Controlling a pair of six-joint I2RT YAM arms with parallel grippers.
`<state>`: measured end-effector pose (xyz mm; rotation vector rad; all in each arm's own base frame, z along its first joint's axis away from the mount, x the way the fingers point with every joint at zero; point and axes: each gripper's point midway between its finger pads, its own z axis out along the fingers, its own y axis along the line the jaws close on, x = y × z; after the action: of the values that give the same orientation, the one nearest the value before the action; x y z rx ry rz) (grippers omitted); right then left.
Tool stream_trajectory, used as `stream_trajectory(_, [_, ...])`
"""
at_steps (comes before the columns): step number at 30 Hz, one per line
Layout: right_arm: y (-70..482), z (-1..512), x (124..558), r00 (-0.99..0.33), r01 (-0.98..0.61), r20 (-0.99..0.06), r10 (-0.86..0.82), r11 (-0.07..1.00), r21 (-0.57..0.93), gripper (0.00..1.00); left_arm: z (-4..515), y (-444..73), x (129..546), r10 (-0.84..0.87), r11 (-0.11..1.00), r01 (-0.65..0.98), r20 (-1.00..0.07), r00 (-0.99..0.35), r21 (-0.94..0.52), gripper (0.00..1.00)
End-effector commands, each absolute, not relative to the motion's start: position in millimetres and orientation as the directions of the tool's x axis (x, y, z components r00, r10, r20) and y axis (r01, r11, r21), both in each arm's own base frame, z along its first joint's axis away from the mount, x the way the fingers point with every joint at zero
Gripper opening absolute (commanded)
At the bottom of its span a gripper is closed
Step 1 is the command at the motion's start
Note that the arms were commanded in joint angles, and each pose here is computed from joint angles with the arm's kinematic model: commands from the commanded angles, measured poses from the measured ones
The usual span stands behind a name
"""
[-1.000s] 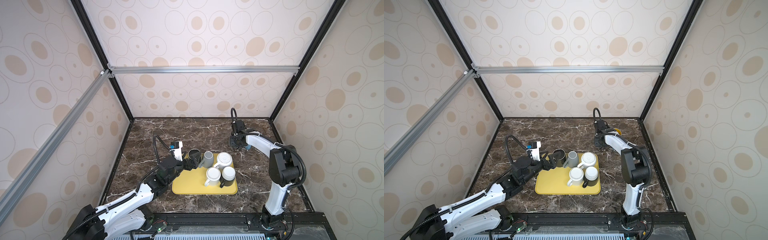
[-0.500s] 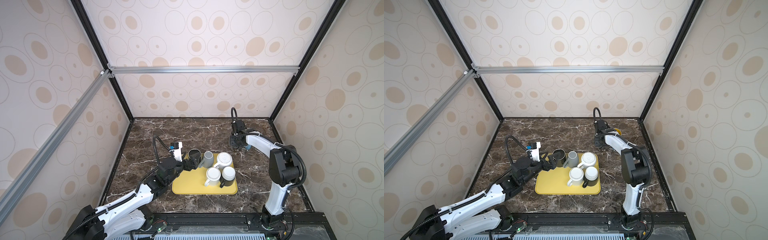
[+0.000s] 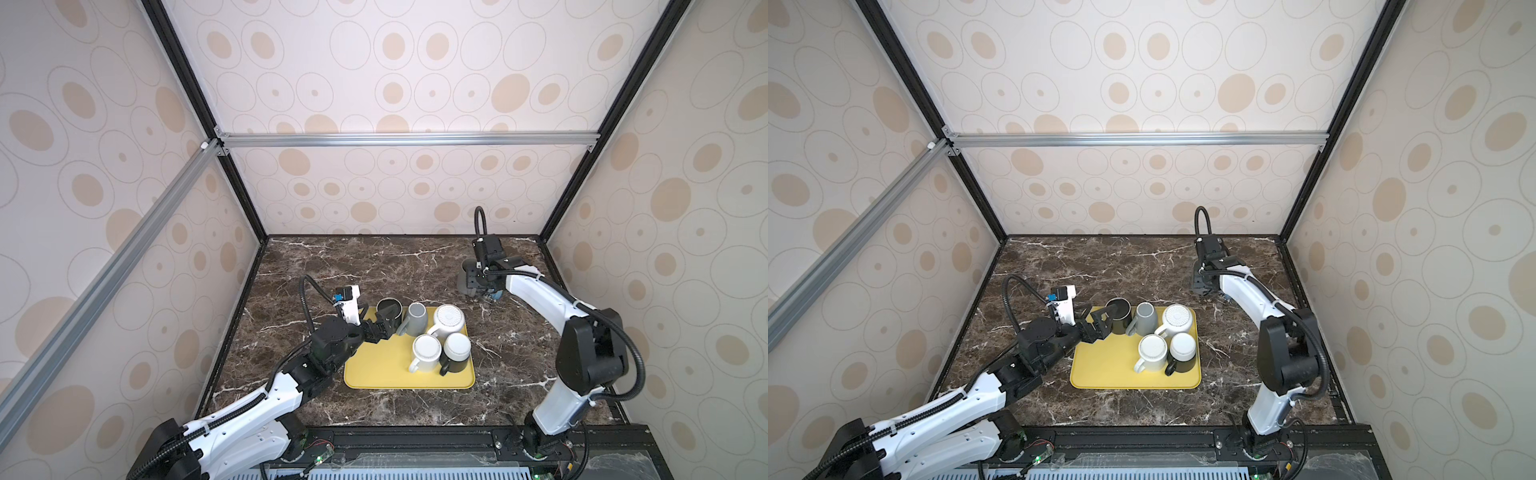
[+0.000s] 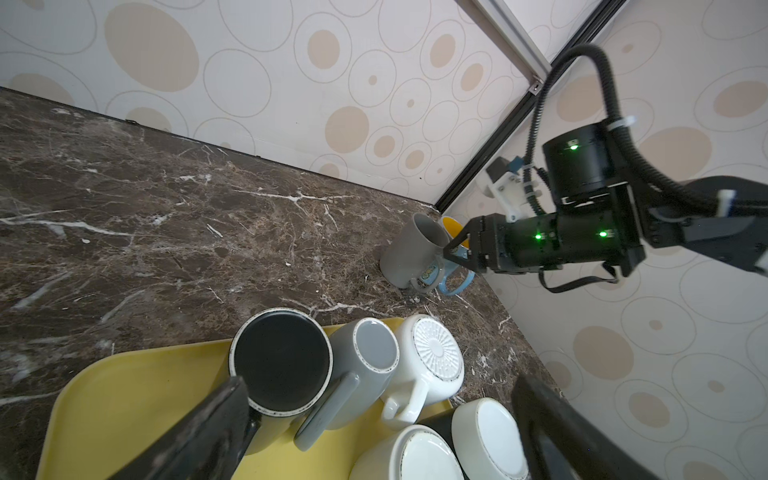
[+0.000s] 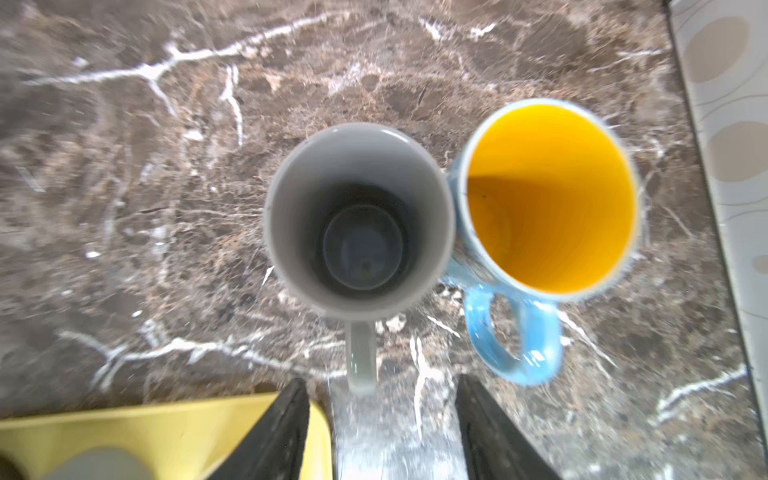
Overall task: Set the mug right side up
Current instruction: 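Open the right gripper and lift it off the grey mug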
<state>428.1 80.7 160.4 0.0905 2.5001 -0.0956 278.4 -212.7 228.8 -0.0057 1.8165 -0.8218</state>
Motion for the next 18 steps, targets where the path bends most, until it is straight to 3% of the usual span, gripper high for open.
stream_trajectory(1, [74.2,198.0,404.3,-0.776,0.078,-0.63,0.033,0.996,-0.043,0.6,239.6,-201.0,285.6,-0.346,0.815,0.341,-0.866,-0.361,-0.468,0.99])
stream_trajectory(8, [148.3,274.6,360.1,-0.642,-0.206,-0.758,0.116,0.926,0.316,0.6,244.0,-172.3,297.3,-0.163,0.945,0.219,-0.93,-0.329,-0.243,0.99])
stream_trajectory(18, [270.6,279.7,277.9,-0.604,-0.533,-0.786,-0.134,0.801,0.273,0.59,227.1,-175.3,300.7,-0.032,0.966,0.222,-0.915,-0.403,-0.132,0.97])
